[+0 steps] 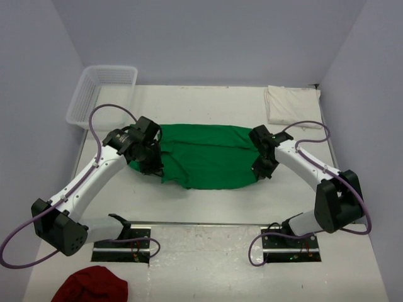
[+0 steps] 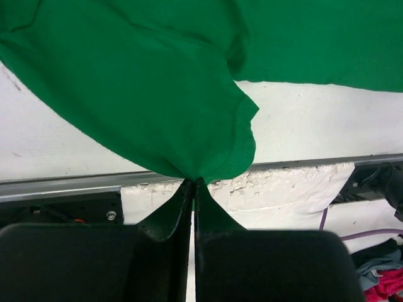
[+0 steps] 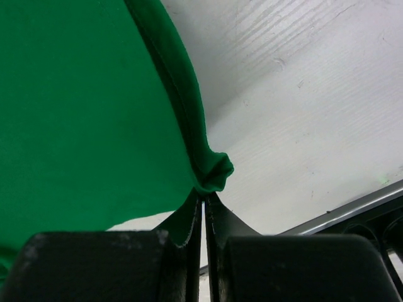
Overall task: Fold and stack the t-shirts
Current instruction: Grap the side of the flattened tshirt closest away from the robot with both arms, then fold the other side of the tshirt into a rectangle
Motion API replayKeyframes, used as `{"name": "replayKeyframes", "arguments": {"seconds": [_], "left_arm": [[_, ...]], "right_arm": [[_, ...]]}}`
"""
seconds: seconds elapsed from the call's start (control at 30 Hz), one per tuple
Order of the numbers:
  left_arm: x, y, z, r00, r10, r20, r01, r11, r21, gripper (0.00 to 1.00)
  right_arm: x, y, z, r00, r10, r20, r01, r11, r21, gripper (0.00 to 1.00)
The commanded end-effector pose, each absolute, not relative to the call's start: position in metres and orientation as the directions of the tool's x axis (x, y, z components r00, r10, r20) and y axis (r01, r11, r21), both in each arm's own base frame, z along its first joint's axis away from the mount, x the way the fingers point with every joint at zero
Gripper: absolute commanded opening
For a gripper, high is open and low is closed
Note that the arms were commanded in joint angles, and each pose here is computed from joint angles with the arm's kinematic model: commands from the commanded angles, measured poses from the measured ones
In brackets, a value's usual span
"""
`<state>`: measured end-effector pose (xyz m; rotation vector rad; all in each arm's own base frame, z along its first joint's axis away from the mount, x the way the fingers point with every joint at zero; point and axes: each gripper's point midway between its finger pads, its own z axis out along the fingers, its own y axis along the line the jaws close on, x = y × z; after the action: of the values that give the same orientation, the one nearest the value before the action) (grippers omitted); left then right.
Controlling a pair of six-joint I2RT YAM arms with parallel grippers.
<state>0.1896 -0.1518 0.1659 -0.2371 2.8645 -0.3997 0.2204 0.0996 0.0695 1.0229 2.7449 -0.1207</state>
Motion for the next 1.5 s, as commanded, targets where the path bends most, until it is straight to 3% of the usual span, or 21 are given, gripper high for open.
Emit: {"name": "replayKeyframes", "arguments": {"seconds": [0.0,0.37,0.67,1.2,1.47], "left_arm": [[0.189,-0.141,0.177,-0.934,-0.281,-0.219,-0.219,0.938,-0.267,0.00],[0.199,-0.107,0.184,-0.880,-0.409,-0.241,-0.364,0.907,-0.211,0.00],[0.230,-0.085,0.180,-0.871,-0.418,-0.258,-0.390,0.908,-0.154,0.00],[0.315,-0.054,0.194,-0.818,-0.436,-0.376,-0.423,0.898,-0.122,0.00],[0.348,-0.056,0.186,-0.825,-0.413,-0.385,-0.408,0.908,-0.100,0.00]], "right_arm": [[0.227,0.100,0.083,-0.779,0.574,-0.251,0.589,0.808,0.020,0.00],[0.260,0.071,0.117,-0.733,0.616,-0.287,0.623,0.778,0.078,0.00],[0.297,0.075,0.126,-0.812,0.501,-0.298,0.506,0.860,0.068,0.00],[0.309,0.083,0.114,-0.873,0.443,-0.204,0.444,0.895,0.040,0.00],[0.319,0.090,0.105,-0.893,0.429,-0.139,0.430,0.903,0.020,0.00]]}}
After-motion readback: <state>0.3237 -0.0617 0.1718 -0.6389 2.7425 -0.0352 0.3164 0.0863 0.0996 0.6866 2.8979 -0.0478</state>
